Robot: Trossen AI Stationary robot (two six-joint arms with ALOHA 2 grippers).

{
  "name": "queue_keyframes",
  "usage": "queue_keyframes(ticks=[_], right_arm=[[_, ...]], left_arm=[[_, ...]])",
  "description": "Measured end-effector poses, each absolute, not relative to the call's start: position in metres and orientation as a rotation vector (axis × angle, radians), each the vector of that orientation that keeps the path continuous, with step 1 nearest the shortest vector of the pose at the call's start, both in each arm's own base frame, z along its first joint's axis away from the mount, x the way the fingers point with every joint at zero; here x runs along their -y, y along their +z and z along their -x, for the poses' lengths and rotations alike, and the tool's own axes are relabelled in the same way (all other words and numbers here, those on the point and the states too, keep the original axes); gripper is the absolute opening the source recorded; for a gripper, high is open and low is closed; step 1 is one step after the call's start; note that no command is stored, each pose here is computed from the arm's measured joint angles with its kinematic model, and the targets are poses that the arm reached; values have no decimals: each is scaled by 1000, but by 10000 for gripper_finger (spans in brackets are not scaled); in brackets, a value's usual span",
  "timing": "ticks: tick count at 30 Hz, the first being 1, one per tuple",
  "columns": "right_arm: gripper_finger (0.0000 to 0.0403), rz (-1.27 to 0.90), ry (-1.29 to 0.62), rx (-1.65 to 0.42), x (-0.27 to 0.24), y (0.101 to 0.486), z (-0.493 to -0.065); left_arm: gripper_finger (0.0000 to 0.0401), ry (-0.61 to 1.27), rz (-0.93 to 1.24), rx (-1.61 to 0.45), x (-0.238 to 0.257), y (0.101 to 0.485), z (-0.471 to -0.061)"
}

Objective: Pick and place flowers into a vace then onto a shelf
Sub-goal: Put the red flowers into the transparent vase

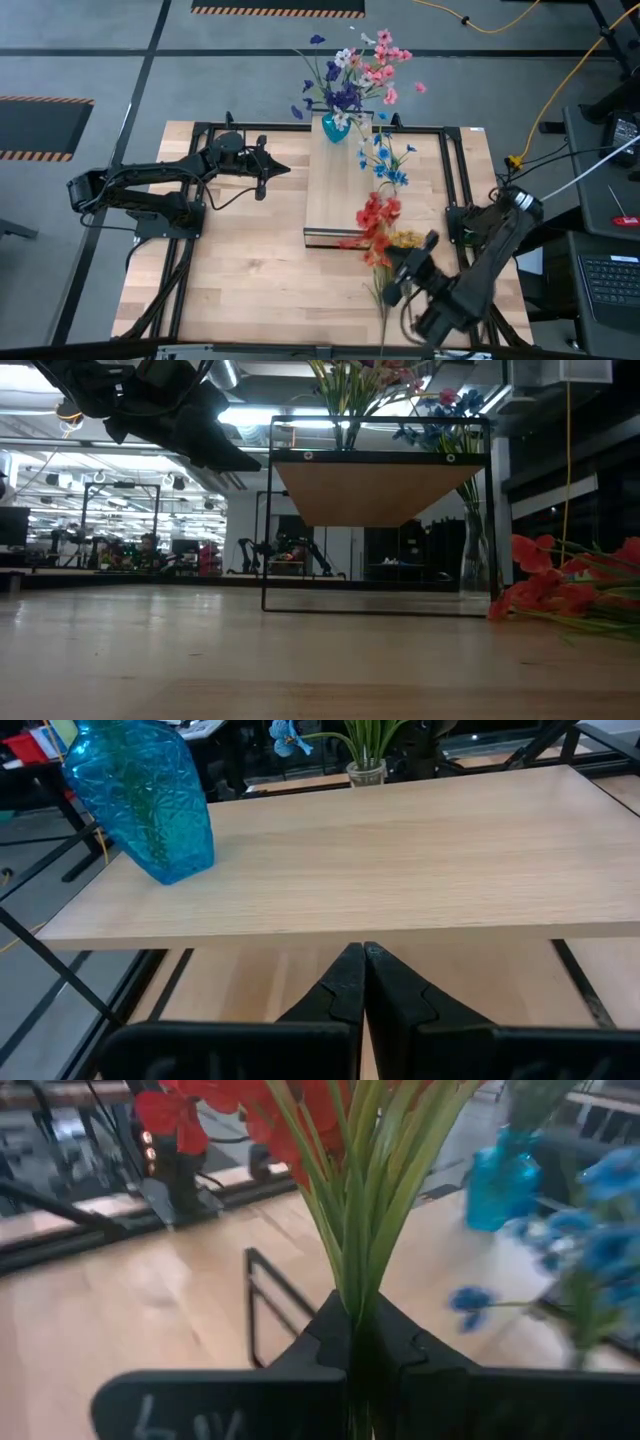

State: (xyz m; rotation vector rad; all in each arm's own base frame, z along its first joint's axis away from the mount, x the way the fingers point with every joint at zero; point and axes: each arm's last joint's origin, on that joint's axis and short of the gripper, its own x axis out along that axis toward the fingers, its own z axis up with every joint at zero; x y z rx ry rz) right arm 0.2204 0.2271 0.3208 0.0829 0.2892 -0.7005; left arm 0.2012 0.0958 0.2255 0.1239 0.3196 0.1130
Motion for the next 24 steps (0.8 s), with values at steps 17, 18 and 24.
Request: queue_keyframes(ticks=[17,18,24], right_arm=[[6,-163,-478,-803,-154,387,-175],[6,-173,-457,-821,-152,389,-176],[6,-207,-214,-879,-150,397,-192]], left_arm=[[5,124,-117,-314,-96,226,-201],[5,124,-117,-314,-96,226,-201],[2,124,-118,-314,-96,226,-201]])
